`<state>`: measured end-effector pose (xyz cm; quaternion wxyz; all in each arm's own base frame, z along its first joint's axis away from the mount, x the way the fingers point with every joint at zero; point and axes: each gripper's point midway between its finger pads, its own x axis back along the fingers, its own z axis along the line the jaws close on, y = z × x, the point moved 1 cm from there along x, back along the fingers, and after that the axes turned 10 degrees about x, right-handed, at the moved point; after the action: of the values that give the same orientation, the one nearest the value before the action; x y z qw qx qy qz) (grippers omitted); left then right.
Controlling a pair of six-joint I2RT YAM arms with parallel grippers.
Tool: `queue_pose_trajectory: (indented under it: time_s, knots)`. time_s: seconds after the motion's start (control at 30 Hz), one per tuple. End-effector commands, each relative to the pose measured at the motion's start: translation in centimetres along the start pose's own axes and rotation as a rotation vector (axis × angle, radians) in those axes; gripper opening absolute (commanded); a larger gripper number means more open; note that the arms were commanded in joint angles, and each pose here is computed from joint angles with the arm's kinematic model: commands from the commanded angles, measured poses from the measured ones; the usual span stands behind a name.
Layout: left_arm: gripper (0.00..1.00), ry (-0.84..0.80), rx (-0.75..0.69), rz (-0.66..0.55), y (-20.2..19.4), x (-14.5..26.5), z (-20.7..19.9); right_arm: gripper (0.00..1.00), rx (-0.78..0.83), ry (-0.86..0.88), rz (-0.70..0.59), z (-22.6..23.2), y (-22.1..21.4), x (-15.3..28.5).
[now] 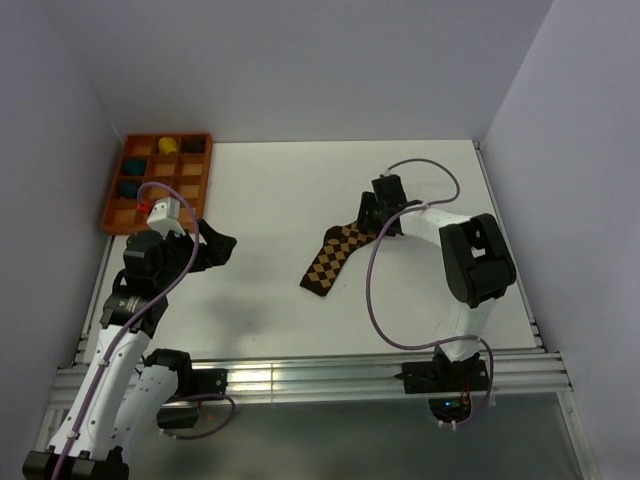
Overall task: Roll the socks
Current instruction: Roll the sock at the center of the board.
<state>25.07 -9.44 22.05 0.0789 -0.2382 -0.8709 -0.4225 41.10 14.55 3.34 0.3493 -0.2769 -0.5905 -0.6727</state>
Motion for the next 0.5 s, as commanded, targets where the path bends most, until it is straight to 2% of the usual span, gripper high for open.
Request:
queue_pose_trajectory:
  time_s: [0.0,0.1,0.23,0.33,0.47]
  knots:
    - [1.00,-0.074,-0.015,-0.005,0.0,0.0,-1.2,0.70,-0.060,-0.053,0.003,-1.6,-1.3,2.1]
    - [0.99,-0.074,-0.011,-0.005,0.0,0.0,-1.3,0.70,-0.024,0.026,-0.081,-0.3,0.7,4.7]
    - [1.00,-0.031,0.004,-0.032,0.5,0.1,-0.7,0.73,0.135,0.067,-0.204,1.6,3.6,8.8]
    - [1.00,0.024,0.036,-0.058,0.8,0.0,0.2,0.73,0.283,0.121,-0.271,4.6,3.1,11.4]
    - [0.99,0.104,0.062,-0.094,0.8,0.0,1.9,0.72,0.505,0.187,-0.288,8.8,-0.5,12.6]
